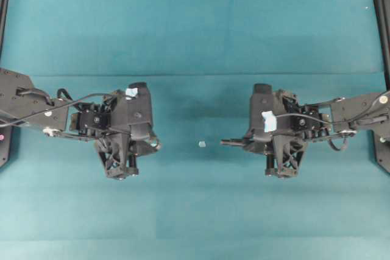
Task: Insert the washer onto the shaft with both hands.
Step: 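Lift both parts and bring the washer toward the shaft's upper thread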
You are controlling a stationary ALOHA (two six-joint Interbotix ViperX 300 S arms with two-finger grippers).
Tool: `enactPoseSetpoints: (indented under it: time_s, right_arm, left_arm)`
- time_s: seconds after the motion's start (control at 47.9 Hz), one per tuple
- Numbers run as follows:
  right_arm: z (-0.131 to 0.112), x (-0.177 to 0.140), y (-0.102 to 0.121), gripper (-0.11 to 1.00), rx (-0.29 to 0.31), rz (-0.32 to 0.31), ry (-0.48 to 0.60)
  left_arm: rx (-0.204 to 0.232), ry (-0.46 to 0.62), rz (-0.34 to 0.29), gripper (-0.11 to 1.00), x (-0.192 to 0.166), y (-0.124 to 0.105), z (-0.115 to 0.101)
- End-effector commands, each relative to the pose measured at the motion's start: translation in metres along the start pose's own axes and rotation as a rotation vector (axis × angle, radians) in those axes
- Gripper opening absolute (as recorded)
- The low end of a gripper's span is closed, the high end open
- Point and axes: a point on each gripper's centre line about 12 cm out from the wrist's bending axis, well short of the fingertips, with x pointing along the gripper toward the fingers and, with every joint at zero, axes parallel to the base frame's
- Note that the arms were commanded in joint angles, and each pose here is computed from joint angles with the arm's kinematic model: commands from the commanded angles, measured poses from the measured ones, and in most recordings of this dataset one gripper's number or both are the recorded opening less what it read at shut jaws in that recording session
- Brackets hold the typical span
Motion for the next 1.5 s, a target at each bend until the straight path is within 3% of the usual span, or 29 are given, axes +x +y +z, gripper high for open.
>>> enactPoseSetpoints:
  time_s: [0.0, 0.418, 0.71, 1.253, 1.483]
  right_arm:
    - [0.013, -0.007, 0.003, 0.00, 0.022, 0.020, -0.107]
    - [0.002, -0.021, 0.010, 0.00, 0.012, 0.084, -0.347]
    - [-0.006, -0.007, 0.013, 0.00, 0.006, 0.102, -0.373]
    - [0.007, 0.000, 0.014, 0.00, 0.028, 0.117, -0.497]
    - [0.009, 0.007, 0.015, 0.00, 0.026, 0.116, -0.495]
  left_arm:
    - [0.000, -0.080, -0.017, 0.35, -0.005, -0.003, 0.013]
    - [-0.027, -0.273, -0.060, 0.35, -0.018, -0.003, 0.010]
    - [-0.114, -0.495, -0.122, 0.35, -0.029, -0.002, 0.013]
    - [-0.116, -0.523, -0.131, 0.35, -0.023, -0.005, 0.025]
    - [-0.112, -0.532, -0.137, 0.35, -0.016, -0.007, 0.031]
